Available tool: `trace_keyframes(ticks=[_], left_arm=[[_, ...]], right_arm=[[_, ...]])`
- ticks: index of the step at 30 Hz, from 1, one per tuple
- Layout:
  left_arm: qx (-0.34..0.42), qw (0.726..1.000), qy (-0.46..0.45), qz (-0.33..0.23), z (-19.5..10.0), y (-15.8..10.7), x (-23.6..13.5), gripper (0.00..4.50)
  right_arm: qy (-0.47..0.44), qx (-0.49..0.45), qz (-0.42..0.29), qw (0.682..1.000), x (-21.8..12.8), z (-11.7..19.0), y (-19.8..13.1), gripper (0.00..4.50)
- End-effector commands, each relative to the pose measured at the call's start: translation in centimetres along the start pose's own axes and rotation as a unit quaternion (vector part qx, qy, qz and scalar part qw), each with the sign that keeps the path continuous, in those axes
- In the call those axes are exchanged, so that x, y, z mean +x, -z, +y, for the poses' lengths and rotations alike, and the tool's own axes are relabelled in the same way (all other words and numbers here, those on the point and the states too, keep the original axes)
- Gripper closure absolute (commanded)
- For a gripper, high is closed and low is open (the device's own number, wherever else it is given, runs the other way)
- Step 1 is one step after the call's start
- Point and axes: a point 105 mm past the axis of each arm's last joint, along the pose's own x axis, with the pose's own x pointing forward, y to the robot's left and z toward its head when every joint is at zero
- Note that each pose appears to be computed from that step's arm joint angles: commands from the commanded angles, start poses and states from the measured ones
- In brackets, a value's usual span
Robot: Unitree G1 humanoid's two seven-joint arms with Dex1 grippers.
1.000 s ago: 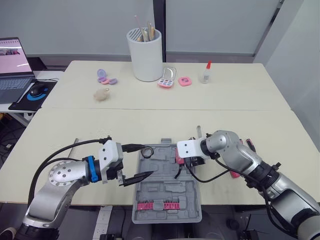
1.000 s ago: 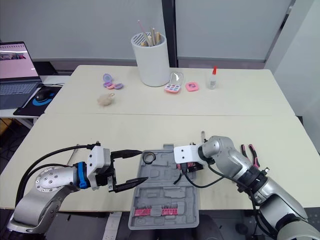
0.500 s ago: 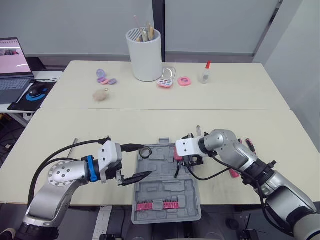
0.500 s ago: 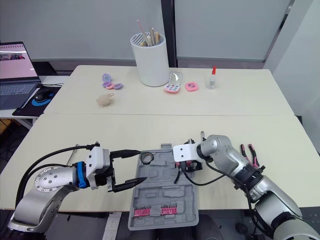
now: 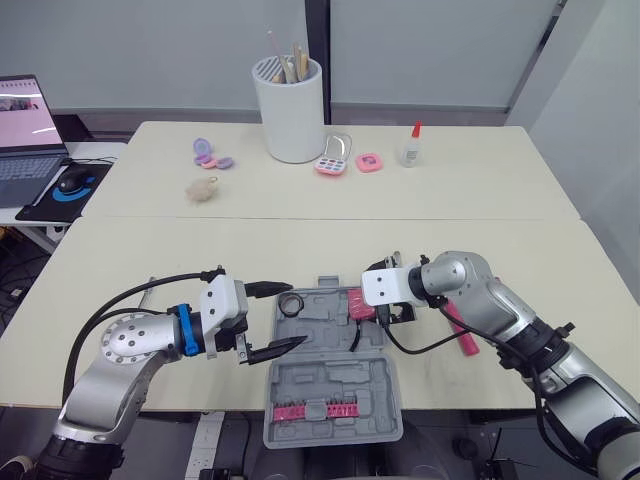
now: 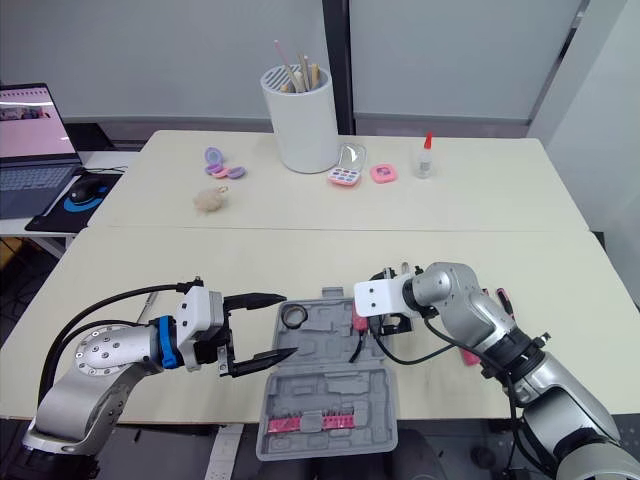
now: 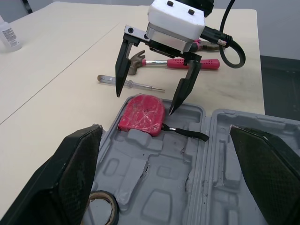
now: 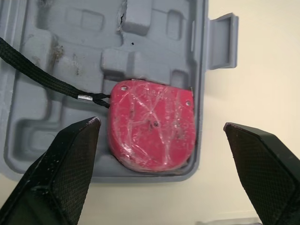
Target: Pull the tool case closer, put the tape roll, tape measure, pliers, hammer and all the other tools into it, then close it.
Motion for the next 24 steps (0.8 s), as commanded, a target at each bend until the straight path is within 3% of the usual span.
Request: trace_keyframes(ticks=[1, 8, 11, 14, 24], left_arm=[[0.017, 1.000, 0.010, -0.009, -0.2, -0.8, 0.4, 0.00], [0.021, 1.000, 0.011, -0.011, 0.1, -1.0, 0.5, 0.00], [0.021, 1.000, 0.011, -0.011, 0.1, -1.1, 0.5, 0.00], [0.022, 1.000, 0.010, -0.010, 0.2, -1.1, 0.5, 0.00], [0.024, 1.000, 0.009, -0.007, 0.2, -1.0, 0.5, 0.00]], right_arm=[[0.018, 0.000, -0.019, 1.000, -0.9, -0.7, -1.0, 0.04], [0.015, 0.079, -0.106, 0.991, -2.4, -1.0, -3.1, 0.04], [0.019, 0.100, -0.139, 0.985, -2.8, -1.1, -3.7, 0.64], [0.033, 0.121, -0.163, 0.979, -2.8, -1.2, -3.9, 1.66], [0.078, 0.128, -0.171, 0.974, -1.1, 0.2, -1.7, 3.89]])
